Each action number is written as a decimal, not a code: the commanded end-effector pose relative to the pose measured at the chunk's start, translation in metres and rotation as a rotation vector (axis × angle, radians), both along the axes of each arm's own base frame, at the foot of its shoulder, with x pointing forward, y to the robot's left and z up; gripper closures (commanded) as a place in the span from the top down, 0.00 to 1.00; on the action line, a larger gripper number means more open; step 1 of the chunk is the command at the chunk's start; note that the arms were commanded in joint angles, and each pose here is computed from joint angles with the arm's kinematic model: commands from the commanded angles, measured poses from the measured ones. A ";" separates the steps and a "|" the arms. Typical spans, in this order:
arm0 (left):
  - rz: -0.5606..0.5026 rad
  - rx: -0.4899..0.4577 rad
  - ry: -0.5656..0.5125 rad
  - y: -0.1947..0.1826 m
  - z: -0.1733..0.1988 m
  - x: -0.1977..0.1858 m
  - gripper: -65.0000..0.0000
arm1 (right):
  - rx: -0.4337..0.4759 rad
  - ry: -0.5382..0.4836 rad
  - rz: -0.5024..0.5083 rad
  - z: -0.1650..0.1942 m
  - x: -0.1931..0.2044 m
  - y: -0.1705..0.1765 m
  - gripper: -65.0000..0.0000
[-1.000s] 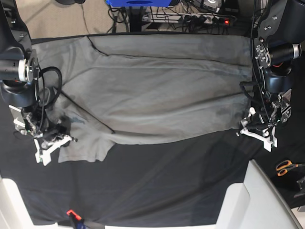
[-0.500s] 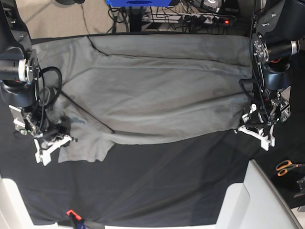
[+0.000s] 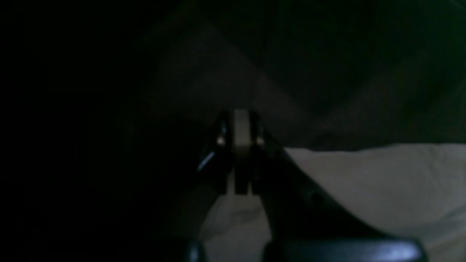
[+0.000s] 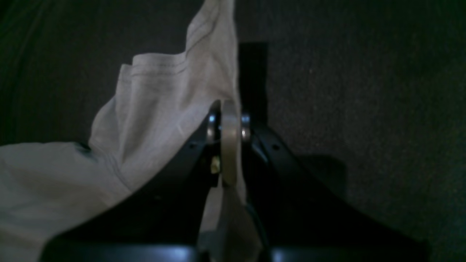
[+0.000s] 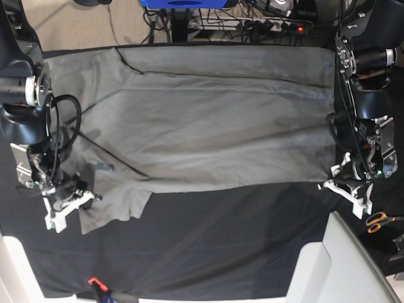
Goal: Fold the T-shirt properly
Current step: 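Grasp the shirt's hem-side edge with both grippers, then lift the held edge and fold it toward the collar with both grippers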
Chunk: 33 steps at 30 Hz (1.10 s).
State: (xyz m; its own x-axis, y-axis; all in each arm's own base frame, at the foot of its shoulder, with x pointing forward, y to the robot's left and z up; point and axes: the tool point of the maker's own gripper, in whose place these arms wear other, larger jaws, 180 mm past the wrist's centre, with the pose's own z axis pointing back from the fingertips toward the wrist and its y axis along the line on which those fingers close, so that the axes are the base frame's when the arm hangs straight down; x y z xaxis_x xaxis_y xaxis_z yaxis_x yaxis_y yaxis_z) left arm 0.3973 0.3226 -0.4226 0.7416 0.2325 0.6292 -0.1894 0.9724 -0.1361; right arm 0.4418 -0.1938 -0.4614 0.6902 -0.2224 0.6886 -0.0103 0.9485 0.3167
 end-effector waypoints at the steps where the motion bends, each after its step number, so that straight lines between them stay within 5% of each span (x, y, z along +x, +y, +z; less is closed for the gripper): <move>1: 0.007 0.023 -0.074 0.012 0.027 0.018 0.00 | -0.005 -0.069 -0.015 0.022 0.019 -0.009 0.00; 16: 0.016 0.032 -0.134 0.020 0.054 0.037 0.00 | -0.011 -0.179 -0.033 0.047 0.039 -0.012 0.00; 25: 0.001 0.049 -0.169 0.016 0.067 0.045 0.00 | -0.033 -0.296 0.001 0.087 0.060 -0.007 0.00; 33: -0.001 0.048 -0.155 0.015 0.062 0.042 0.00 | -0.083 -0.282 0.090 0.084 0.060 0.012 0.00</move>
